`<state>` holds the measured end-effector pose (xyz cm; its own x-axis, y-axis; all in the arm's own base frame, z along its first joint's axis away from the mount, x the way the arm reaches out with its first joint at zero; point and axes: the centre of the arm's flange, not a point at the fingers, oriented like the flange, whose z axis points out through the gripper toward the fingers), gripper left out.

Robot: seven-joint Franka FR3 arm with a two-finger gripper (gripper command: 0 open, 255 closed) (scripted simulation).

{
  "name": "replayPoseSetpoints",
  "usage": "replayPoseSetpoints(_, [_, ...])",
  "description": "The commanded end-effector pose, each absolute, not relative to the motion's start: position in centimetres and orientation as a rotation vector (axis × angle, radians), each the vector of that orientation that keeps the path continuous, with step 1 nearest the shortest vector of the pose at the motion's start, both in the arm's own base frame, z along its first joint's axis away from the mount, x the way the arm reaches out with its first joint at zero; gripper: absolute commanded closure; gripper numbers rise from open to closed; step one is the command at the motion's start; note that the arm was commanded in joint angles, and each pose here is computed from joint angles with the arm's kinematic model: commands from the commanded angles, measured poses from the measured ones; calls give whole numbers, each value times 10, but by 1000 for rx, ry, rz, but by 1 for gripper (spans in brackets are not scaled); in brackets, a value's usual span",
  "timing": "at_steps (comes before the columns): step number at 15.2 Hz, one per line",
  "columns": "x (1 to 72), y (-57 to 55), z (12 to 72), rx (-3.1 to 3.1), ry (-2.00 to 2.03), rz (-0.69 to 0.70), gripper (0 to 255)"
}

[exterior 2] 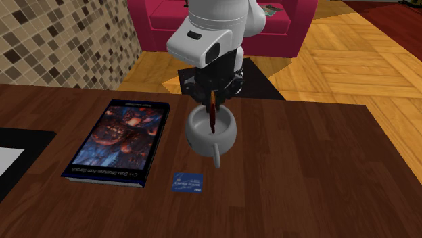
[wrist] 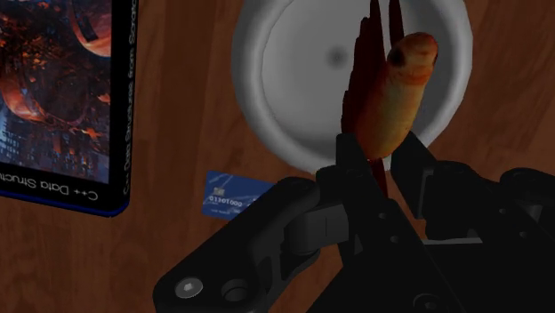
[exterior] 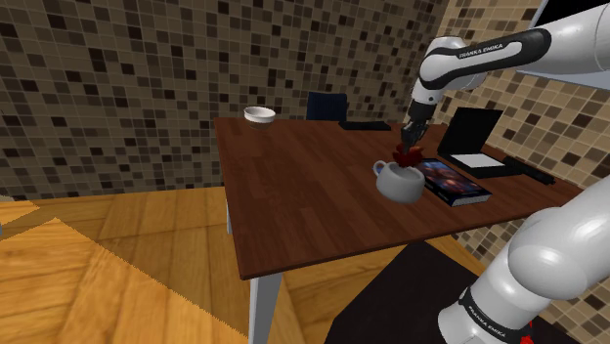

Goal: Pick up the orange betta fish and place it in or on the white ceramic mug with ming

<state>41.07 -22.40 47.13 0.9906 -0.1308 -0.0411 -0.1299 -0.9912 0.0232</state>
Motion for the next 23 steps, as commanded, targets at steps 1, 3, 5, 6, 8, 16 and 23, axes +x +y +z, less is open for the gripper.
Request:
replayPoseSetpoints(1, [411,-224,460,3114,-204,-66,255])
replayPoseSetpoints(3, [411,-224,457,3114,-204,-66,255])
replayPoseSetpoints(5, [411,-224,457,3114,-204,-66,255])
replayPoseSetpoints(6, [411,-224,457,3114,-204,-66,255])
replayPoseSetpoints(8, [411,-224,457,3114,-204,-66,255])
replayPoseSetpoints(16, [412,-223,470,3114,-204,-66,0])
replayPoseSetpoints(23, [413,-223,507,3114,-204,-66,0])
